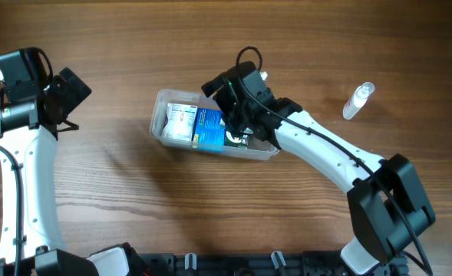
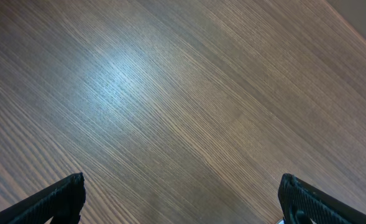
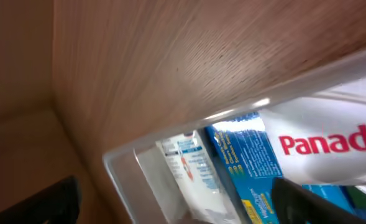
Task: Pack container
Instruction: 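Lower the Panadol box into the container beside the green box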
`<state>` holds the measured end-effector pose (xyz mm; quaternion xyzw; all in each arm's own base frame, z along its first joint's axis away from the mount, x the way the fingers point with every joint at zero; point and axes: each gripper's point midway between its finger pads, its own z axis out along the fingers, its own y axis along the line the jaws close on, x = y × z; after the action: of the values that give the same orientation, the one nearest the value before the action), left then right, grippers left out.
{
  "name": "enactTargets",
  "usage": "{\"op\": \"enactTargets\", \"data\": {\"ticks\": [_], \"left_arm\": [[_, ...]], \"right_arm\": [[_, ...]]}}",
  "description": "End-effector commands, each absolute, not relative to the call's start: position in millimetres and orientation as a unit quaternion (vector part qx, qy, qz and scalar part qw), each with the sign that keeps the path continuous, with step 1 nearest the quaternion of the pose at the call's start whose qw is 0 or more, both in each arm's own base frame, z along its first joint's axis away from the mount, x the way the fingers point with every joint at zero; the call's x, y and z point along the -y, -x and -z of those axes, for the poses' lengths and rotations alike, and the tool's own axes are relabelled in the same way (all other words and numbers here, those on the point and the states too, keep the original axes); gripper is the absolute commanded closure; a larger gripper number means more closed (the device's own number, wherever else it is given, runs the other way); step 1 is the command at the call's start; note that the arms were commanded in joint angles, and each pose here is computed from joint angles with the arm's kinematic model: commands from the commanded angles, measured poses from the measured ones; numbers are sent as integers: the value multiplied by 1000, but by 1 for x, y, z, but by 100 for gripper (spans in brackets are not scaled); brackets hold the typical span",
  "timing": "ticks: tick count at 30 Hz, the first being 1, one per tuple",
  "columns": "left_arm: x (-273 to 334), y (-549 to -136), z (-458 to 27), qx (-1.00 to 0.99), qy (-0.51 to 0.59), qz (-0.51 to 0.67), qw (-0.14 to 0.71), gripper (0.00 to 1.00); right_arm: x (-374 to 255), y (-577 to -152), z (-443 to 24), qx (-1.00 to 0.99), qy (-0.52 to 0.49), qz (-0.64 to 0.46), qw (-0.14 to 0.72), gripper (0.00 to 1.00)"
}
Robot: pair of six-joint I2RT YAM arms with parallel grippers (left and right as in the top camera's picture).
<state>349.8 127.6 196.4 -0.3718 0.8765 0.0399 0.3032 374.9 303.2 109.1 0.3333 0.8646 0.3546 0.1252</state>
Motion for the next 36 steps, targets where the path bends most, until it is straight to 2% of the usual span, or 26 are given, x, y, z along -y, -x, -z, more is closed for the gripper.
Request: {"op": "enactTargets", "data": {"ticks": [1,4,6,8,10,11,12,16,27,32,36], "left_arm": [[-129,-349,-200,-875,371,-40,308,0],[-129,-349,-200,-875,371,-40,308,0],[-129,-349,-200,-875,371,-40,308,0],[-129,-349,-200,-875,371,-40,308,0],[-129,-349,-200,-875,371,-40,308,0],[-129,-349,-200,-875,371,-40,308,0],[-129,-349,-200,-875,371,-40,308,0],[-129,-349,-200,-875,371,-40,308,0],[-129,-349,-200,-875,371,-40,308,0],[-129,-349,-200,-875,371,-40,308,0],[-129,-349,-200,-875,371,-40,308,0]], "right_arm": [[-309,-370,-112,-900,-220,-349,142,9],[-299,-369,-123,-919,-167,-314,172,18],[-283,-369,-135,-937,-130,-258,198,28],[-270,-369,-148,-949,-89,-206,219,44],[-256,-367,-156,-959,-63,-160,226,65],[-245,-366,-158,-963,-55,-127,230,76],[-233,-365,-158,-966,-52,-95,233,95],[-209,-352,-133,-978,-47,-25,202,96],[-207,-347,-60,-989,-77,27,125,96],[-212,-354,-47,-988,-77,24,128,96],[-237,-359,-45,-990,-62,-37,124,96]]}}
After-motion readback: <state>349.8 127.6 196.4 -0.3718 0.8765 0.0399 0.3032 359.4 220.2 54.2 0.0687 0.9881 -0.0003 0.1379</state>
